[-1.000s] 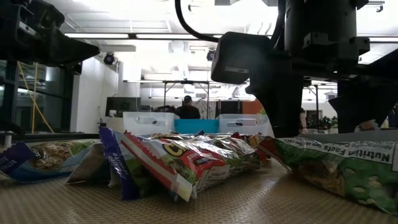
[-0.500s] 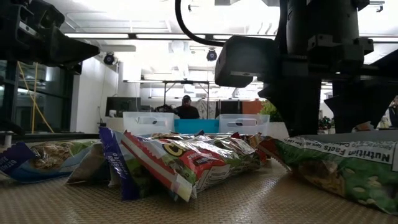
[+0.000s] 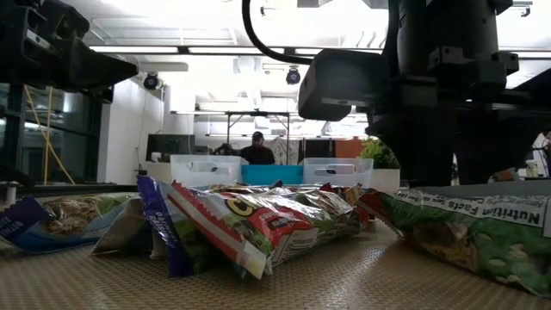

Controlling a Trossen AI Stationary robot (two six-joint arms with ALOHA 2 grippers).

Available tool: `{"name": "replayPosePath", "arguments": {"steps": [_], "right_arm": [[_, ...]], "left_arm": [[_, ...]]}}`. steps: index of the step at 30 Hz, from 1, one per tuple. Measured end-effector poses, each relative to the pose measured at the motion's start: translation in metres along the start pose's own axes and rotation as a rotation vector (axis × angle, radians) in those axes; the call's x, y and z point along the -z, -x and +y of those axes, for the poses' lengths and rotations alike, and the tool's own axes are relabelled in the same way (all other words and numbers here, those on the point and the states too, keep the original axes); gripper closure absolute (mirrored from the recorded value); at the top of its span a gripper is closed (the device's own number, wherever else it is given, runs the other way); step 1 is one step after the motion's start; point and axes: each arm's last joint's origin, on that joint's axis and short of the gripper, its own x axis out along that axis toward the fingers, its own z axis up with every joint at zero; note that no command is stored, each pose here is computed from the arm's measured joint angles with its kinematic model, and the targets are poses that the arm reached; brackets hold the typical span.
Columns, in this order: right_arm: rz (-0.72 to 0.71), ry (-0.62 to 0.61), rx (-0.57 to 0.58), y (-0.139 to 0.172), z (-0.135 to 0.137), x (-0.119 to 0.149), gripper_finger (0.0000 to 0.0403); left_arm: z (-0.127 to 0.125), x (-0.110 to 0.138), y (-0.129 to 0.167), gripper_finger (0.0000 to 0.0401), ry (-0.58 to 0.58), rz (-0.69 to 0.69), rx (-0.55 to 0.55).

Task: Pick and place Granola Bars by type
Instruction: Put the red granola bar into the right transparent bin

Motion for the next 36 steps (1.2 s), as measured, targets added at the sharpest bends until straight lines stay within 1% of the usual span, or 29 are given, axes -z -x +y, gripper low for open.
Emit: {"name": "replayPosePath", "arguments": {"steps": [5,15,18,21,23,29,36], "right_arm": [[0.002,0.010,-0.002,0.000,0.000,0.000,0.0317],[0.022,0.032,-0.011,0.001,0.001,0.001,0.0319],[0.018,0.036,-0.035,0.005,0.002,0.002,0.0319],[0.006,0.041,-0.080,0.017,0.002,0.002,0.0319],[-0.013,0.044,-0.089,0.020,0.002,0.002,0.0319],[-0.021,0.062,-0.090,0.022,0.001,0.001,0.0319],[-0.030,0.095,-0.132,0.026,0.003,0.003,0.0319]], "left_arm": [[0.000,0.000,0.000,0.0400,0.000,0.000,0.000],[0.000,0.000,0.000,0.0400,0.000,0.000,0.000],[0.000,0.000,0.000,0.0400,0.000,0.000,0.000],[0.000,0.000,0.000,0.0400,0.000,0.000,0.000],[0.000,0.000,0.000,0.0400,0.000,0.000,0.000],[0.000,0.000,0.000,0.0400,0.000,0.000,0.000],[0.000,0.000,0.000,0.0400,0.000,-0.001,0.000]]}}
